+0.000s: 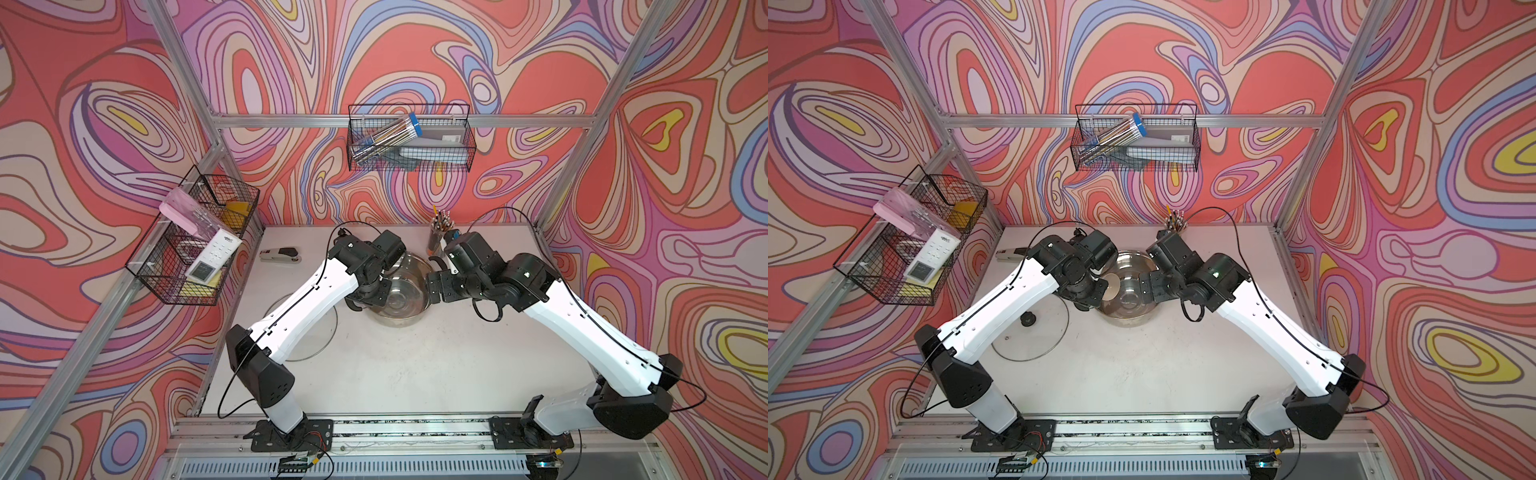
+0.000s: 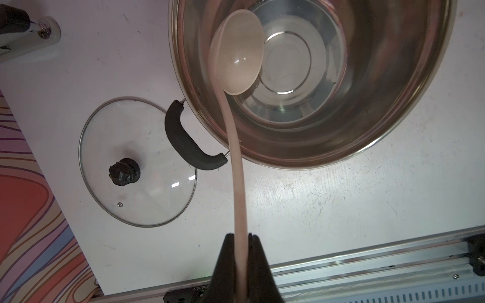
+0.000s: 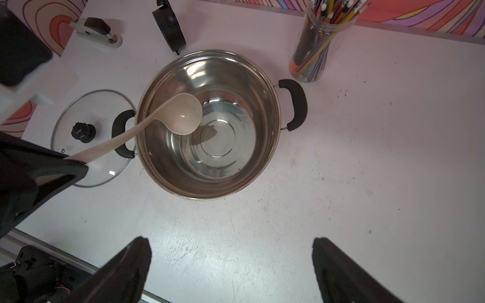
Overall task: Stir the soup with a spoon
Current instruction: Stir the soup in the pan with a stick.
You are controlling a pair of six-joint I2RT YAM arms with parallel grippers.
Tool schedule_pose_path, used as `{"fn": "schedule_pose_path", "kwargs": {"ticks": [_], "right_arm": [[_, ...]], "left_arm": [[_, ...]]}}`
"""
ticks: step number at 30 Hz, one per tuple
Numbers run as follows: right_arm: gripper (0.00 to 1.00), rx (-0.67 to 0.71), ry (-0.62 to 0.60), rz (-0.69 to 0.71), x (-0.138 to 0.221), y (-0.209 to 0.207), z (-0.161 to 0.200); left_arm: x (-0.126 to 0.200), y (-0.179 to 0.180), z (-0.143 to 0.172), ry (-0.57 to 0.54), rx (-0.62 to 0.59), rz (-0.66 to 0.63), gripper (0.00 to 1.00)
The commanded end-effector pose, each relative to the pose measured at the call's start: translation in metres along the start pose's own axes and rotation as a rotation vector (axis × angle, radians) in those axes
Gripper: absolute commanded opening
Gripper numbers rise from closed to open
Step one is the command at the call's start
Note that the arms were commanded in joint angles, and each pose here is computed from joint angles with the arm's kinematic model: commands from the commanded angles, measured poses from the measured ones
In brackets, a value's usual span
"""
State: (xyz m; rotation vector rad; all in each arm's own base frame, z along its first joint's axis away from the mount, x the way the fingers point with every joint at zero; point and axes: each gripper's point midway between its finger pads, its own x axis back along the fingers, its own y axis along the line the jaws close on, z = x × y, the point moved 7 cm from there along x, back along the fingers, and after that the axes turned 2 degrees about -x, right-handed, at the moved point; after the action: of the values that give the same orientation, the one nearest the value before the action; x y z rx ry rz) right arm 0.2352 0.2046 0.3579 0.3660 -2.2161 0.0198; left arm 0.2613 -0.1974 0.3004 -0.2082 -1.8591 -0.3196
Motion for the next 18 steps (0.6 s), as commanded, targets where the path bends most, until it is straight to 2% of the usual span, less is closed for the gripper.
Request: {"fn": "schedule_pose_path", "kwargs": {"ticks": [1,9,18], "right_arm": [[0.98,0.016,-0.007,-0.005,0.001,0.000,0.001],[0.98,0.046,-0.005,0.022,0.002,-0.005,0.005],[0.98,0.095,0.014,-0.004,-0.005,-0.009,0.023]], "left_arm": [[0.000,0.001,-0.019,-0.064,0.005,-0.031,0.00],[-0.009,-0.018,-0.043,-0.084,0.000,0.052,0.00],[-0.012,-0.044,-0.047,-0.077,0.006,0.201,0.00]]}}
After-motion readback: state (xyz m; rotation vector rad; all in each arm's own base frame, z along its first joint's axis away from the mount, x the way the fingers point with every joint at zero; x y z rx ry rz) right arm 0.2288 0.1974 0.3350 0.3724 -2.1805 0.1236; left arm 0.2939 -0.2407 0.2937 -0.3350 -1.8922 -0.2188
